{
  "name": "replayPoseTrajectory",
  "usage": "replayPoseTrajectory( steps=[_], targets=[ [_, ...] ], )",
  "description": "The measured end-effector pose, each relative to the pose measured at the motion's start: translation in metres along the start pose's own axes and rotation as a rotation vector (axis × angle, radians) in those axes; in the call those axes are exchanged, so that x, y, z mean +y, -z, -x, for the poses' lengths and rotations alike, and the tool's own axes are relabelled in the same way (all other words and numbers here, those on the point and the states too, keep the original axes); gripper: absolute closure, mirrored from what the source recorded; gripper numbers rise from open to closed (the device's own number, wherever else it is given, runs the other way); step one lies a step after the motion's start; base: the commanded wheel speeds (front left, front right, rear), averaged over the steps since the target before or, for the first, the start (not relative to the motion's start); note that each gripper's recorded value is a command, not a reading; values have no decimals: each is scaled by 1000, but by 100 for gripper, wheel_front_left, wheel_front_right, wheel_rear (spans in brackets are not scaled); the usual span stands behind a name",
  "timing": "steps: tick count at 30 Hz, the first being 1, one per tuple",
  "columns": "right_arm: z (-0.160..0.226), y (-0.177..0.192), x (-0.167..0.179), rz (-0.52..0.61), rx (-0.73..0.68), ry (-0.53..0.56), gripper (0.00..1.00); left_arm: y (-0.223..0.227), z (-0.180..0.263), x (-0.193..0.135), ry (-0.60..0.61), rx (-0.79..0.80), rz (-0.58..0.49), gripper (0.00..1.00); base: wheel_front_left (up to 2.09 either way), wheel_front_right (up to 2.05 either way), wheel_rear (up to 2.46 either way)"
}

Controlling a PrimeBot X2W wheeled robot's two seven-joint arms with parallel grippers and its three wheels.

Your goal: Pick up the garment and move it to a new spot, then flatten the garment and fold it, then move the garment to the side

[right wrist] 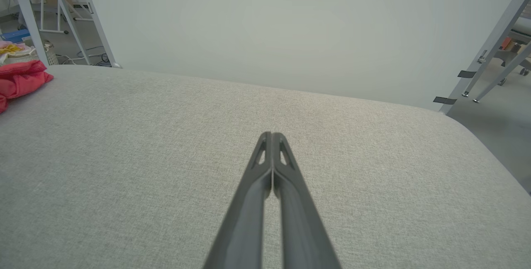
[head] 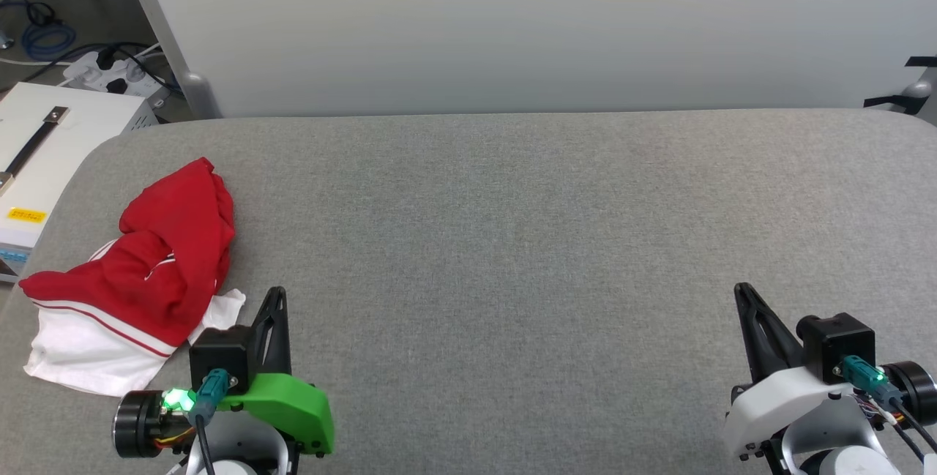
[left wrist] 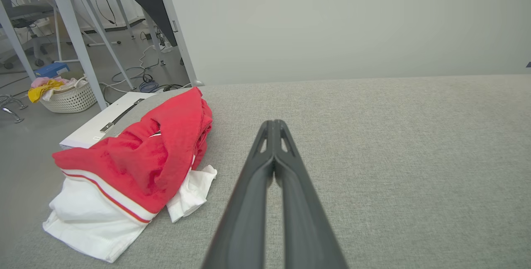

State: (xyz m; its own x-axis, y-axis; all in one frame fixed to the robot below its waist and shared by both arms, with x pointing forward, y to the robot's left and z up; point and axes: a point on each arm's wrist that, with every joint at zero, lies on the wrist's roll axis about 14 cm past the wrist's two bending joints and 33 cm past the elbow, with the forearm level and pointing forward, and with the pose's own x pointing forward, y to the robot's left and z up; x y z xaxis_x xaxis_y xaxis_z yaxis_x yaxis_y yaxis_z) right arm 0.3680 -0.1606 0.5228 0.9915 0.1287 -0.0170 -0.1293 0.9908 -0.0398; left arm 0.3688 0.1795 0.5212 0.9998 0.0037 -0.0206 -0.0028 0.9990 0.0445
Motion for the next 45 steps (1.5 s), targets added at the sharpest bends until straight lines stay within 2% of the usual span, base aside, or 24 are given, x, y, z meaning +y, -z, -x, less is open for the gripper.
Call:
replayPoseTrajectory(
  steps=[28, 29, 45],
  targets=[
    [0, 0, 0, 0, 0, 0, 100, 0, 0, 0, 0, 0, 0, 100, 0, 0, 0],
    [0, 0, 0, -1, 0, 0, 0, 0, 0, 0, 0, 1, 0, 0, 0, 0, 0],
    [0, -7, -5, -22, -33, 14, 0, -3, 0, -2, -5, -20, 0, 0, 0, 0, 0]
  ],
)
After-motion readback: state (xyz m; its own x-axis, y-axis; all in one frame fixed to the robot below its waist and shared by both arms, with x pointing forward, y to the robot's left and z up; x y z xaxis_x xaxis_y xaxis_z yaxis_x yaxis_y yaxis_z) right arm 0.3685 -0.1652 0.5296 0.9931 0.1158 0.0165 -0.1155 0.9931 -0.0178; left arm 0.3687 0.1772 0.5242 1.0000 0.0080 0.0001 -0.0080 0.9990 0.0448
